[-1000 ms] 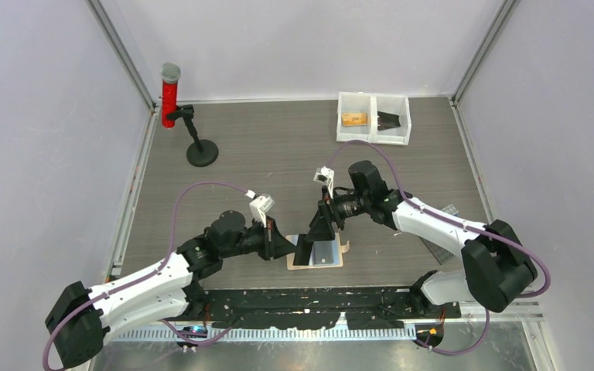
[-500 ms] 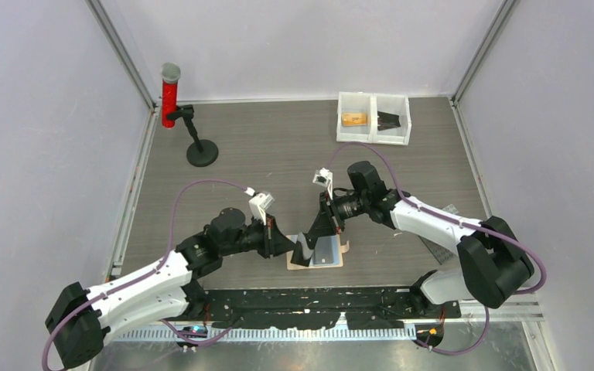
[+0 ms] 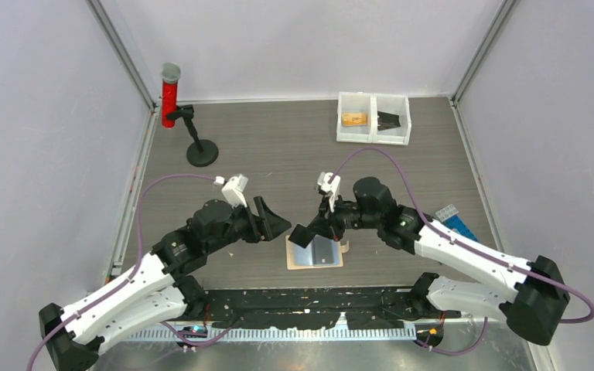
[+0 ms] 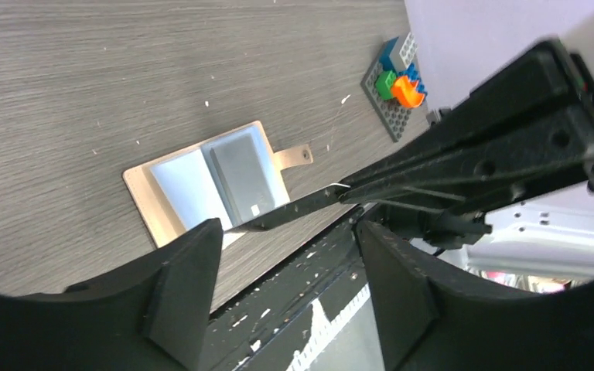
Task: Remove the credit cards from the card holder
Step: Remove the credit card from the card holder.
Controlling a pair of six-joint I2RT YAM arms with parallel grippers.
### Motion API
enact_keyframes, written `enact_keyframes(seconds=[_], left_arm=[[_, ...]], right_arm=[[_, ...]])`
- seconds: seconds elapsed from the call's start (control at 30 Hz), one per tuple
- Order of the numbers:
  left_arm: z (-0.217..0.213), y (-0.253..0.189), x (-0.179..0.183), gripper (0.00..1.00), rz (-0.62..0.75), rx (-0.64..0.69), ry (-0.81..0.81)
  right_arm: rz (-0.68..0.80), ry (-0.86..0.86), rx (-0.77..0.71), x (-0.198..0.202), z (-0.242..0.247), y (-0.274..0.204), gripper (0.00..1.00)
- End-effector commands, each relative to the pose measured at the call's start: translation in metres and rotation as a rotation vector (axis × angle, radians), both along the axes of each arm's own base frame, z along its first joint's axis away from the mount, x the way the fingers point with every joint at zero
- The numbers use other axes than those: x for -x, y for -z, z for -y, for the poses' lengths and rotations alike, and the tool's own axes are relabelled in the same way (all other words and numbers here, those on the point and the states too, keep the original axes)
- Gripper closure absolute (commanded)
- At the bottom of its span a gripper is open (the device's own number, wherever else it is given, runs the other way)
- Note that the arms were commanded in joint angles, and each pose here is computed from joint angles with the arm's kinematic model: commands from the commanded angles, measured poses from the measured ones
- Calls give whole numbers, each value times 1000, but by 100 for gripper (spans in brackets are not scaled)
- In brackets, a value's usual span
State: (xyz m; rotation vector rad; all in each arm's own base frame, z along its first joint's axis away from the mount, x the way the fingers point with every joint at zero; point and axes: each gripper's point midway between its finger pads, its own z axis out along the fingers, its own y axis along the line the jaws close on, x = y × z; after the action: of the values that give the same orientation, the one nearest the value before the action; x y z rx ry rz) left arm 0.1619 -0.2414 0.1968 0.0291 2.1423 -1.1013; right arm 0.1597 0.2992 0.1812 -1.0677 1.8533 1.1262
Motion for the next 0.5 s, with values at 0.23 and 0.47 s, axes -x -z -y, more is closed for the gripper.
enact_keyframes(seconds=[0.23,0.47], left_arm=[[-1,-21,-13,25,-203,179,-213],[13,-33,-21,25,-205,318,-219]], right_arm=[[548,388,39,-23,19,-56,95],[640,367,159,-9,11,-49,95]])
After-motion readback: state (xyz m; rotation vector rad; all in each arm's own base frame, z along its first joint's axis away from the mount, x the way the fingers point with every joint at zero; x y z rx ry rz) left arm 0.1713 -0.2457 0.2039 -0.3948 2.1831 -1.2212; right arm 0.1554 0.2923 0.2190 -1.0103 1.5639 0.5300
